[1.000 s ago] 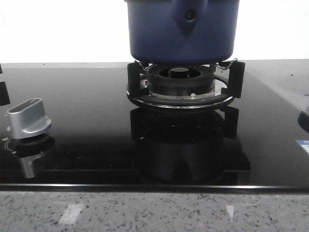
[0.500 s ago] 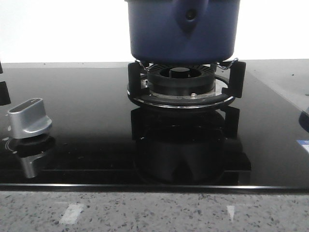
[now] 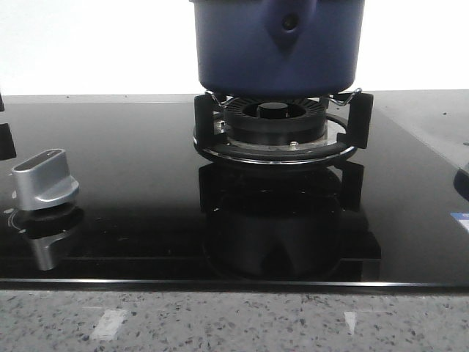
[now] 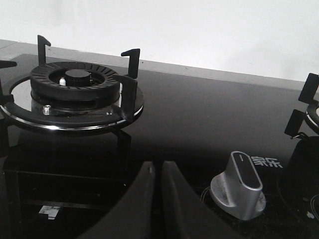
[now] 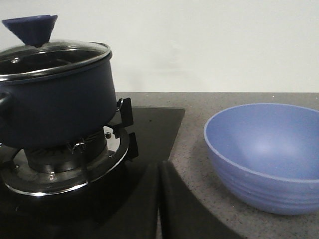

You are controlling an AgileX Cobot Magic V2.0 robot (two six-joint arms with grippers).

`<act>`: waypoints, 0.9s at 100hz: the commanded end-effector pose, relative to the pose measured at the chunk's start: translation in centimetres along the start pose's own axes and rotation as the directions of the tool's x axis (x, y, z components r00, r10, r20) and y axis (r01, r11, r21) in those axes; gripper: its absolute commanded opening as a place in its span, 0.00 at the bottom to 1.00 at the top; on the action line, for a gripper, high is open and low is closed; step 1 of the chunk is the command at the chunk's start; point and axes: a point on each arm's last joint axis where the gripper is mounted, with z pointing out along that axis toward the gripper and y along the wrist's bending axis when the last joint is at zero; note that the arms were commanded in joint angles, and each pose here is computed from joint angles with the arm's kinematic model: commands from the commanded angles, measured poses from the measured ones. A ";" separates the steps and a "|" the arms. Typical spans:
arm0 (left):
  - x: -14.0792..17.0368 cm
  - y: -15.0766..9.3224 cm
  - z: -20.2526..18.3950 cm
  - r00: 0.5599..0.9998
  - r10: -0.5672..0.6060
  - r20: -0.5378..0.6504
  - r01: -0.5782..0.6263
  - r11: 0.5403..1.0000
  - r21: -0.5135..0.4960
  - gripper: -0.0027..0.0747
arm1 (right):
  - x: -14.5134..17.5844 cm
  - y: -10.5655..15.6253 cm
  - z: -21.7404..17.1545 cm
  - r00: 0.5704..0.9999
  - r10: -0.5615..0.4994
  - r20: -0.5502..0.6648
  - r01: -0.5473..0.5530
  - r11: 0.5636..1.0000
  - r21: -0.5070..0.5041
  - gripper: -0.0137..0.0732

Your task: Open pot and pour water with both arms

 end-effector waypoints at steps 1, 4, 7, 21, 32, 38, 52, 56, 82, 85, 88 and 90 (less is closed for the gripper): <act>0.3 0.1 0.0 0.998 -0.014 0.067 0.014 1.000 0.005 0.01 | -1.1 -0.5 -0.1 0.998 0.019 0.059 -0.023 0.998 0.062 0.10; 0.3 0.1 0.0 0.998 -0.014 0.067 0.014 1.000 0.005 0.01 | -1.2 -0.6 -0.1 0.997 0.008 0.073 -0.013 0.998 0.069 0.10; 0.3 0.1 0.0 0.998 -0.014 0.067 0.014 1.000 0.005 0.01 | -1.1 -0.6 -0.1 0.997 -0.010 0.072 0.005 0.998 0.066 0.10; 0.3 0.1 0.0 0.998 -0.014 0.067 0.014 1.000 0.005 0.01 | 0.5 -0.7 -0.2 0.999 -0.030 -0.042 0.033 0.997 0.075 0.10; 0.3 0.1 0.0 0.998 -0.014 0.067 0.014 1.000 0.005 0.01 | 2.0 -1.0 -0.9 0.997 -0.067 -0.035 0.071 0.990 0.121 0.10; 0.3 0.1 0.0 0.998 -0.014 0.067 0.014 1.000 0.005 0.01 | 2.9 -1.2 -1.3 0.997 -0.072 0.017 0.069 0.987 0.144 0.10; 0.3 0.1 0.0 0.998 -0.014 0.067 0.014 1.000 0.005 0.01 | 5.1 -1.2 -2.1 0.994 -0.072 0.086 0.058 0.986 0.157 0.10; 0.3 0.1 0.0 0.998 -0.014 0.067 0.014 1.000 0.005 0.01 | 5.5 -1.2 -2.2 0.994 -0.070 0.081 0.056 0.986 0.158 0.10; 0.3 0.1 0.0 0.998 -0.014 0.068 0.014 1.000 0.005 0.01 | 5.6 -1.2 -2.5 0.988 -0.134 0.076 0.119 0.978 0.170 0.10; 0.3 0.1 0.0 0.998 -0.014 0.068 0.014 1.000 0.005 0.01 | 5.6 -1.2 -2.5 0.989 -0.133 0.070 0.119 0.978 0.170 0.10; 0.3 0.1 0.0 0.998 -0.014 0.068 0.014 1.000 0.005 0.01 | 5.6 -1.2 -2.5 0.989 -0.132 0.066 0.119 0.978 0.170 0.10; 0.3 0.1 0.0 0.998 -0.014 0.068 0.014 1.000 0.005 0.01 | 5.6 -1.2 -2.5 0.989 -0.132 0.066 0.119 0.978 0.170 0.10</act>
